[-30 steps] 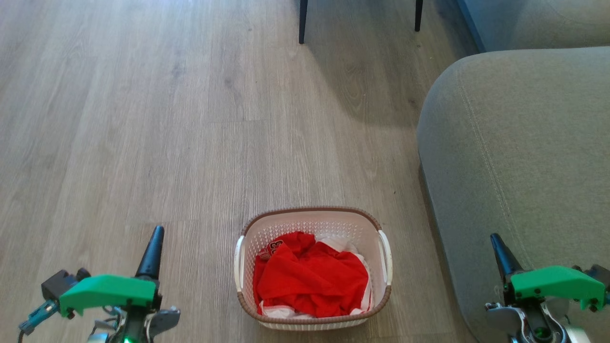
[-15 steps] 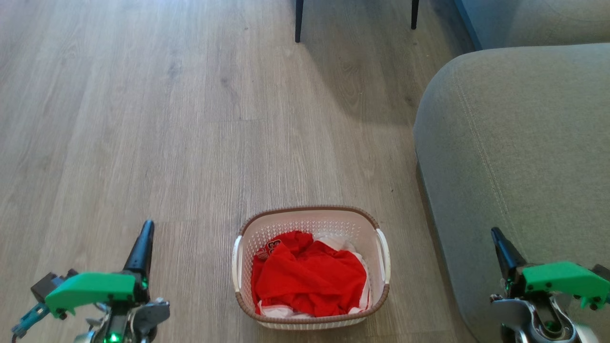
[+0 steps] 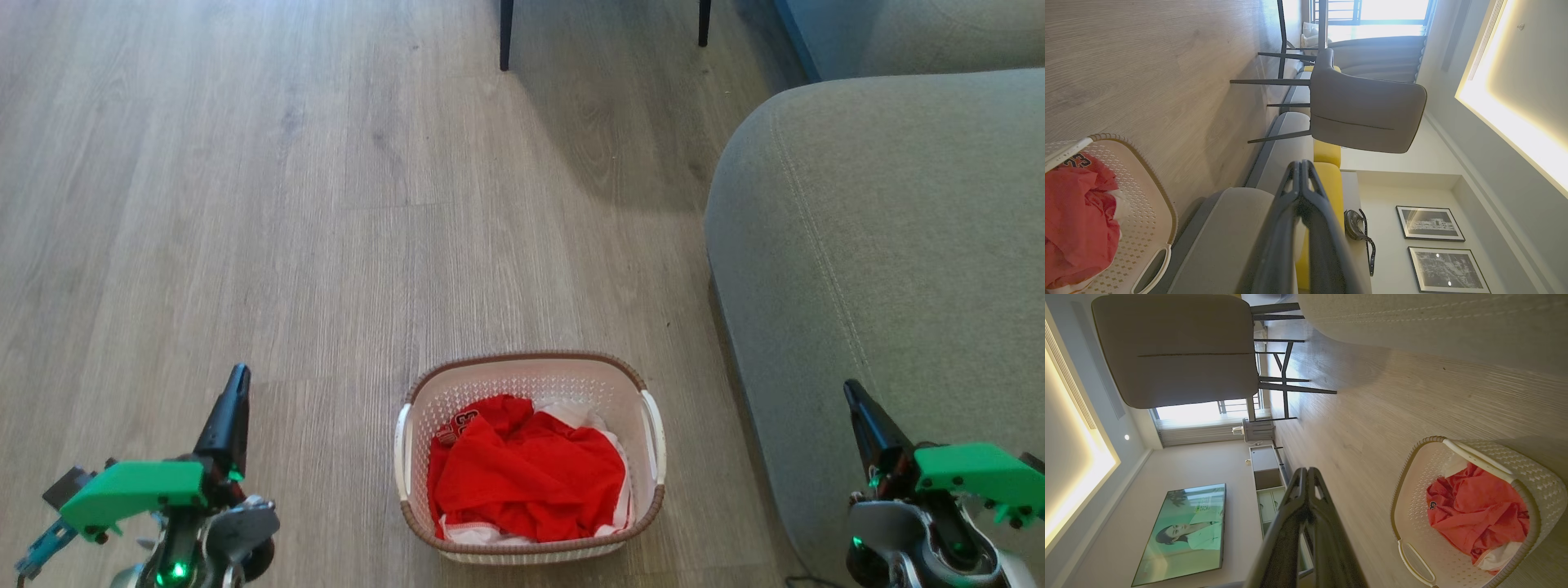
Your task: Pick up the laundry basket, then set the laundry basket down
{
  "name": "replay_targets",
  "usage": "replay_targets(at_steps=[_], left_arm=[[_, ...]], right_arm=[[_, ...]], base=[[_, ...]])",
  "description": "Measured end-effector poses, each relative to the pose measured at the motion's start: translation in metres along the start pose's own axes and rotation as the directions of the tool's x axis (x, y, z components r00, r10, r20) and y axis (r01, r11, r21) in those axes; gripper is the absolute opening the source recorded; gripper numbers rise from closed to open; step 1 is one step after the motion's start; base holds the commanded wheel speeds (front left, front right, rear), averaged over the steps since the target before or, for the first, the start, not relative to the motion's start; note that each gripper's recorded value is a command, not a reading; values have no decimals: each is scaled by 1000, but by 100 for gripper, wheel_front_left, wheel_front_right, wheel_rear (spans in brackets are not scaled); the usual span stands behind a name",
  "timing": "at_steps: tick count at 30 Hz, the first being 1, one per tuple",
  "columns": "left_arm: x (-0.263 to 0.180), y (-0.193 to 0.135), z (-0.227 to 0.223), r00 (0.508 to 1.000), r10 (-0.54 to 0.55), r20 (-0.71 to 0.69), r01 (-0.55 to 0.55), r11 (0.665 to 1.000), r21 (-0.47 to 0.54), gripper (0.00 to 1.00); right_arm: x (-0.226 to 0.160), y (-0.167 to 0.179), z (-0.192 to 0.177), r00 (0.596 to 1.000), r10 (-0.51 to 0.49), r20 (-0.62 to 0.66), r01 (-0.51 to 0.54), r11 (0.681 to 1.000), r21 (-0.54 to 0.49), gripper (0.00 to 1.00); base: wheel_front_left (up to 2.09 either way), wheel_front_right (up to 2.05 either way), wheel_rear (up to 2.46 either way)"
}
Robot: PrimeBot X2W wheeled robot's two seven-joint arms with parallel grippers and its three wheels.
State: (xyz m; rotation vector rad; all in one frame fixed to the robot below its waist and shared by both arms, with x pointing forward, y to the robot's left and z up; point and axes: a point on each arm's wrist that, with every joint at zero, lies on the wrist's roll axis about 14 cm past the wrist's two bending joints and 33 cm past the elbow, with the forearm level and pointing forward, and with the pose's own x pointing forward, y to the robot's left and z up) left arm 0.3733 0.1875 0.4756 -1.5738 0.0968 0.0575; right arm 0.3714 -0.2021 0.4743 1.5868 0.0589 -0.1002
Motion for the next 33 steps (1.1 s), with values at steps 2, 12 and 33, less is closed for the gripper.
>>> replay_targets(at_steps=[2, 12, 33], left_arm=[[0, 0, 0, 1000, 0, 0, 0, 1000, -1, 0], [0, 0, 0, 1000, 0, 1, 0, 1000, -2, 0], [0, 0, 0, 1000, 0, -3, 0, 1000, -5, 0]], right_arm=[[2, 3, 0, 1000, 9, -2, -9, 1000, 2, 0], [3, 4, 0, 1000, 11, -1, -11, 1000, 3, 0], [2, 4, 2, 1000, 12, 4, -12, 1000, 3, 0]], base=[[0, 0, 0], [0, 0, 0], [0, 0, 0]])
